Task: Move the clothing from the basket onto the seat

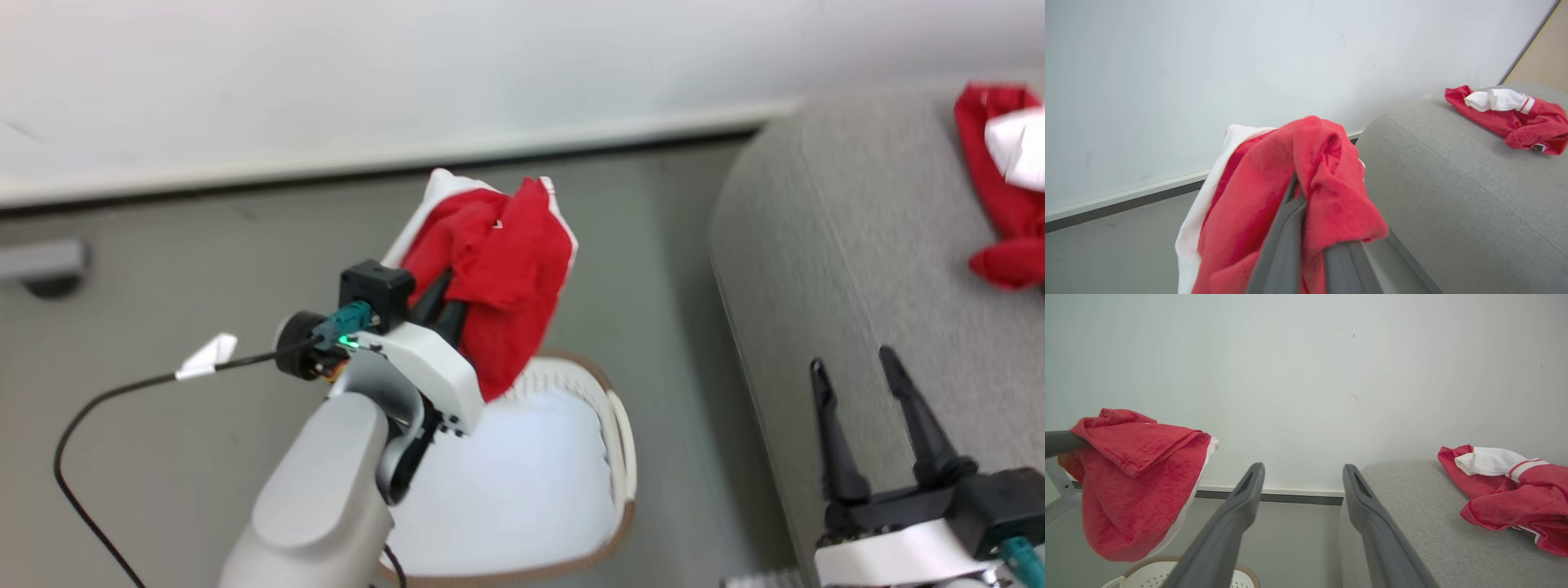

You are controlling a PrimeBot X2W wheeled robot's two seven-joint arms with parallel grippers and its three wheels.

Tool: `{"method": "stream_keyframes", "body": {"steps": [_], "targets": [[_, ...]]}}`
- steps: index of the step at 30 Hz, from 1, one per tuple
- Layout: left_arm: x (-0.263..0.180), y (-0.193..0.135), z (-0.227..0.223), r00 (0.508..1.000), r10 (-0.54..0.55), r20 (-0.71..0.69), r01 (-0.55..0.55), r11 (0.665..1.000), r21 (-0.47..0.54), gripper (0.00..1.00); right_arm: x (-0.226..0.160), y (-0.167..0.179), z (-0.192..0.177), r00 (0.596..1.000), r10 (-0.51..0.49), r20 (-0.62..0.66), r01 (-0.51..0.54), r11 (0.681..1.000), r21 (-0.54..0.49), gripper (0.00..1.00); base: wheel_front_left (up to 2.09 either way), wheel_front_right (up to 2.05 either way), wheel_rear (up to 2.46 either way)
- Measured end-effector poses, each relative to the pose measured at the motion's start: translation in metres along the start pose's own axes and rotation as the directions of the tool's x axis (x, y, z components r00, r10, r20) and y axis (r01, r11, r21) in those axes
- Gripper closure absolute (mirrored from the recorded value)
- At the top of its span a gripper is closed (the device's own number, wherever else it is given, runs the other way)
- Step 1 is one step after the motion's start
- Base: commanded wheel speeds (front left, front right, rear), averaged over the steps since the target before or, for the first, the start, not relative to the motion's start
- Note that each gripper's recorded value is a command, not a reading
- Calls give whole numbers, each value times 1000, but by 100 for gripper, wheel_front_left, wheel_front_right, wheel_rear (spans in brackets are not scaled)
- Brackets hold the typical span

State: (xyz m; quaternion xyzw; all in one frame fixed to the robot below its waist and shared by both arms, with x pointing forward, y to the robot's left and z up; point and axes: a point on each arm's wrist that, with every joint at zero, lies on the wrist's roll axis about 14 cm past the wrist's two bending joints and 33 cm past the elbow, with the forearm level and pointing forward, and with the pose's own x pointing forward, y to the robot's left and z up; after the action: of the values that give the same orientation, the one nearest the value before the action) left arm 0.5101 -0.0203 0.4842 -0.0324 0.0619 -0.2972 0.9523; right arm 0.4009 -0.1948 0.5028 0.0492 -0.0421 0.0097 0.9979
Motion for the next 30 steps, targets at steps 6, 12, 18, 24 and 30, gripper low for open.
{"method": "stream_keyframes", "body": {"steps": [6,12,18,24,30], "targets": [[-43,-21,75,989,20,150,-23,1000,18,100,-17,41,28,990,119,73,-119,993,-9,0,0,0,0],[-83,-43,138,956,27,291,-39,999,35,100,-35,102,53,944,300,141,-294,954,-60,0,0,0,0],[-102,-60,156,944,14,328,-29,999,42,100,-45,158,63,872,459,167,-451,888,-86,0,0,0,0],[-104,-79,148,952,-21,307,18,1000,11,100,-34,184,74,822,538,188,-521,843,-133,0,0,0,0],[-103,-97,137,959,-46,280,60,997,-41,100,-19,198,66,797,588,142,-563,806,-182,0,0,0,0]]}}
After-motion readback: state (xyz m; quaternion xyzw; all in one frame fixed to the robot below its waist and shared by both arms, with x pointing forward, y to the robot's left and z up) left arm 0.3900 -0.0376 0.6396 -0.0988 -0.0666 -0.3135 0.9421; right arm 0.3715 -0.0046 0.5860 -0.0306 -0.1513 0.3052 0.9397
